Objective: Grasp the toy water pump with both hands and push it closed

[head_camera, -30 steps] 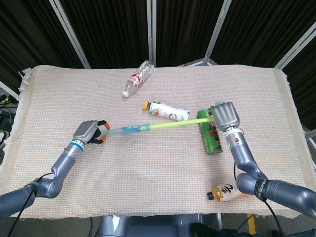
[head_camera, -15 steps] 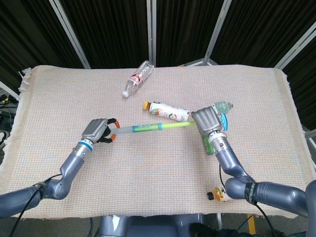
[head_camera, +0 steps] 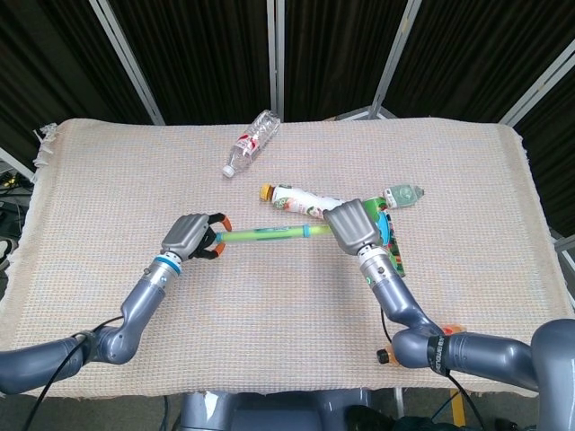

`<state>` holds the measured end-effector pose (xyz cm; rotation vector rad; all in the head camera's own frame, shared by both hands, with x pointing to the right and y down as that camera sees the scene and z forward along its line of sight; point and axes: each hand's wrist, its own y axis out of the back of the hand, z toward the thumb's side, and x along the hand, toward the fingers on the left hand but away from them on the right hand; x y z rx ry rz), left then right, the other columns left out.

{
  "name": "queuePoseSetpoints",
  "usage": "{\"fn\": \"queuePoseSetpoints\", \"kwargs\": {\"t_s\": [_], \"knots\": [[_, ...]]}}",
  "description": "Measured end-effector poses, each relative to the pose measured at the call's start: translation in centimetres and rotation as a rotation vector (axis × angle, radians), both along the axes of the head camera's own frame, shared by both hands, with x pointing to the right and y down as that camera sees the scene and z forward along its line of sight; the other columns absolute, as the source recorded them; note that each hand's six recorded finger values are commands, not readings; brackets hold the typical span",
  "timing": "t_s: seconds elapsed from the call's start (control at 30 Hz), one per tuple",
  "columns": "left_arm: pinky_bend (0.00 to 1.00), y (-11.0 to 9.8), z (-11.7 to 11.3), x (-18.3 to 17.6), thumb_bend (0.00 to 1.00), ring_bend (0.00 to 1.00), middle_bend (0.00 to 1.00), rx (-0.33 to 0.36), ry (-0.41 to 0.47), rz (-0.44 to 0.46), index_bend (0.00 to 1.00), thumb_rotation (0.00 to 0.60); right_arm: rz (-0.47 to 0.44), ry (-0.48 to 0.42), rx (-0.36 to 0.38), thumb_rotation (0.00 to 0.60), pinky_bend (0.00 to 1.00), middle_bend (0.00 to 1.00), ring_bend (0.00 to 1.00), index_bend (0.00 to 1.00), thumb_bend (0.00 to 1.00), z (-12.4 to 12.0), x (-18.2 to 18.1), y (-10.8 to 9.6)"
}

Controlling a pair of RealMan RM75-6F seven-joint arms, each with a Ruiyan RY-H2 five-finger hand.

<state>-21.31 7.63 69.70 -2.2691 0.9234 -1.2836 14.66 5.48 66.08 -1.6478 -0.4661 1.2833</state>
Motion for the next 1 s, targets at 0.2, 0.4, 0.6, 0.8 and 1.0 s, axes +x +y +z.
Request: {"fn": "queuePoseSetpoints", "kwargs": {"t_s": [0.2,0.4,0.6,0.8,1.0], "knots": [[1.0,0.2,-0.4,1.7,0.57,0.84,0.92,0.005,0.035,0.006,0.83,0.6,-0.027,-0.039,0.006,0.6,1.0,1.0,1.0,0.72,0.48,0.4,-2.4,0.6],[1.0,0.2,-0.5,2.2,0.58,0.84,0.92,0.009,0.045,0.004,0.83,0.6,-0.012,-0.055,0.018,0.6,1.0,1.0,1.0,0.71,0.48,0.4,-2.9,0.3],[1.0,0.2,-0.5,2.0,0.58,0.84,0.92,0.009,0.045,-0.001,0.83,0.6,0.014,-0.067,-0.004,0.6,1.0,1.0,1.0,0.4,0.32,0.5,-2.4,0.3],[1.0,0.4,-0.1,1.3,0.58,0.84,0.92,0.006,0.027,-0.004,0.83,0.6,0.022,-0.059,-0.014,0.6,1.0,1.0,1.0,0.0,0.0,0.3,-1.2,0.3],[1.0,0.6,0.7,-0.4,0.44,0.84,0.9,0.001,-0.016,-0.013,0.22,0.6,0.04,-0.046,0.009,0.6,1.0,1.0,1.0,0.0,0.0,-0.9,0.7,-0.1]]}}
